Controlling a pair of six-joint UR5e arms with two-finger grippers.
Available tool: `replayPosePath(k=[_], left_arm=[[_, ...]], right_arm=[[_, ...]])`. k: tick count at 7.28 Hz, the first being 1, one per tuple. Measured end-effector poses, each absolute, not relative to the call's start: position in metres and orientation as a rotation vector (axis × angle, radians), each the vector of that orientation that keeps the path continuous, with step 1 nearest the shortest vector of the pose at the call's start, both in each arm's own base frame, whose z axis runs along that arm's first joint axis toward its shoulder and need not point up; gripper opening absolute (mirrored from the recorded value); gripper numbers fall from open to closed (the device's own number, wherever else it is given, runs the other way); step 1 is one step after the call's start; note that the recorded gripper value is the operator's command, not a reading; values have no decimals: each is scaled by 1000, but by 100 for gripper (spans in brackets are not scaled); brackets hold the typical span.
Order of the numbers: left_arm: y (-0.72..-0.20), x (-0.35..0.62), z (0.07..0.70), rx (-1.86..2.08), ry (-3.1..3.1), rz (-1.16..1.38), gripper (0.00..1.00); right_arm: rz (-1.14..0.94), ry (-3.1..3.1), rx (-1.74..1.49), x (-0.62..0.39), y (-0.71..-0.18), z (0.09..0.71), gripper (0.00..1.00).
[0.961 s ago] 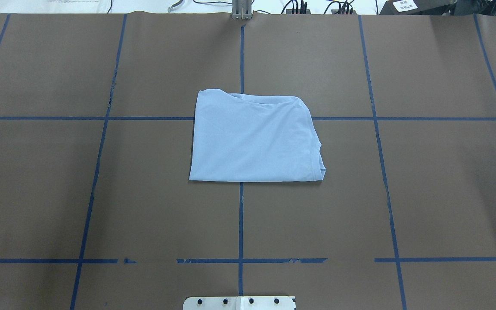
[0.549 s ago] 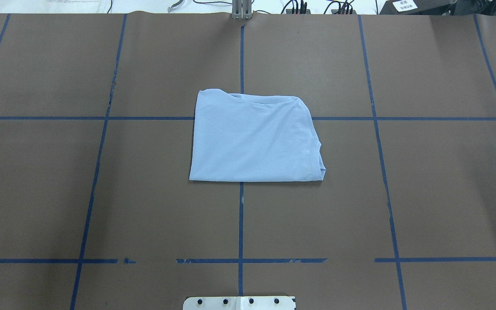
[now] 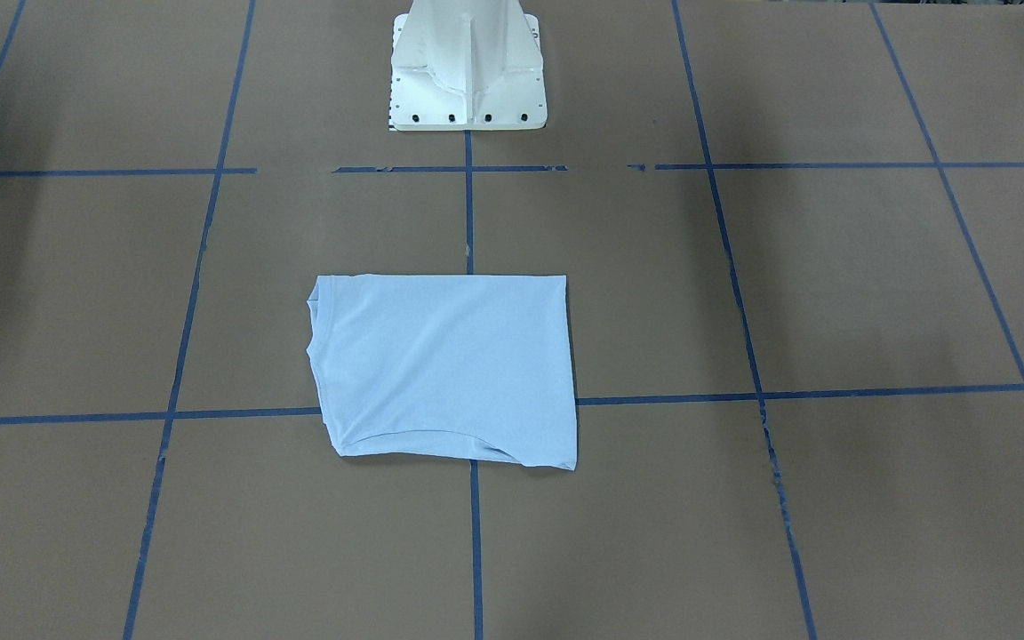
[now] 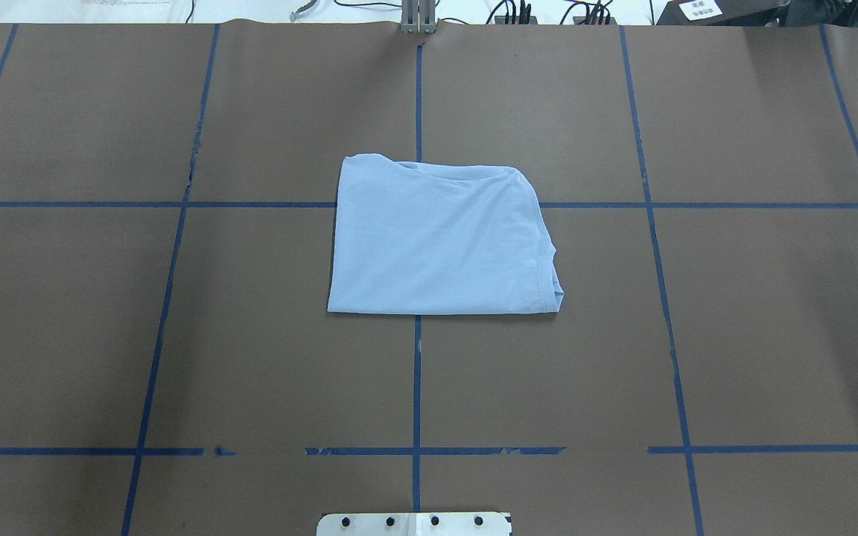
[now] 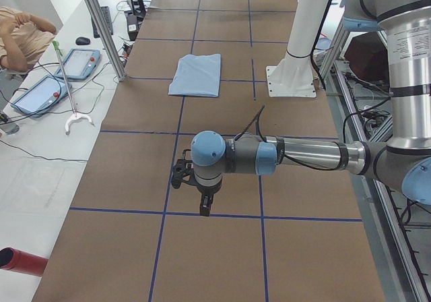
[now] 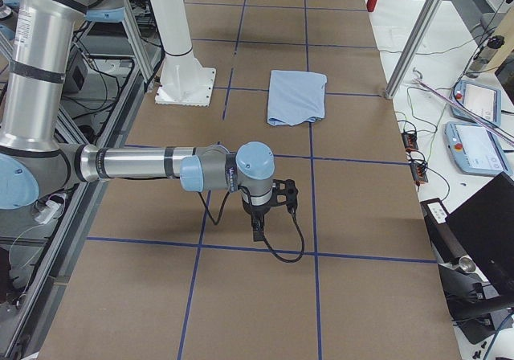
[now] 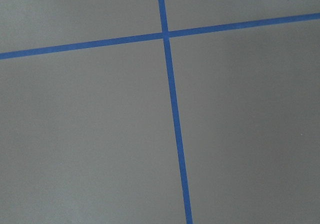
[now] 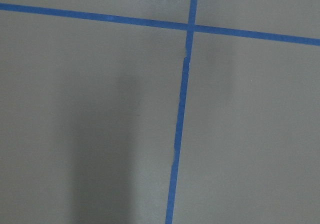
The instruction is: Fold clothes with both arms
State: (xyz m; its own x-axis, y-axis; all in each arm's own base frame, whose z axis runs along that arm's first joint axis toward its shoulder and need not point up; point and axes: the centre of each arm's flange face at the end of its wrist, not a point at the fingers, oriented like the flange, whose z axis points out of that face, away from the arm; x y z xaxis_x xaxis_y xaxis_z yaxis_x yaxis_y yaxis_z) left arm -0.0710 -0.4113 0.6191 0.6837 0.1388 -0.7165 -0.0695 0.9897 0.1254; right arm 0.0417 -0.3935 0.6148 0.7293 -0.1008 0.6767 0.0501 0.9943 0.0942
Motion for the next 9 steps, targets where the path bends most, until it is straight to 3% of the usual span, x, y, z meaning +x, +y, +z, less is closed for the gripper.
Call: replayPosePath(k=[9], left_arm=[[-411, -71, 617, 105, 810, 124, 100]], right_arm=[[-104, -749, 127, 42, -394, 610, 100]])
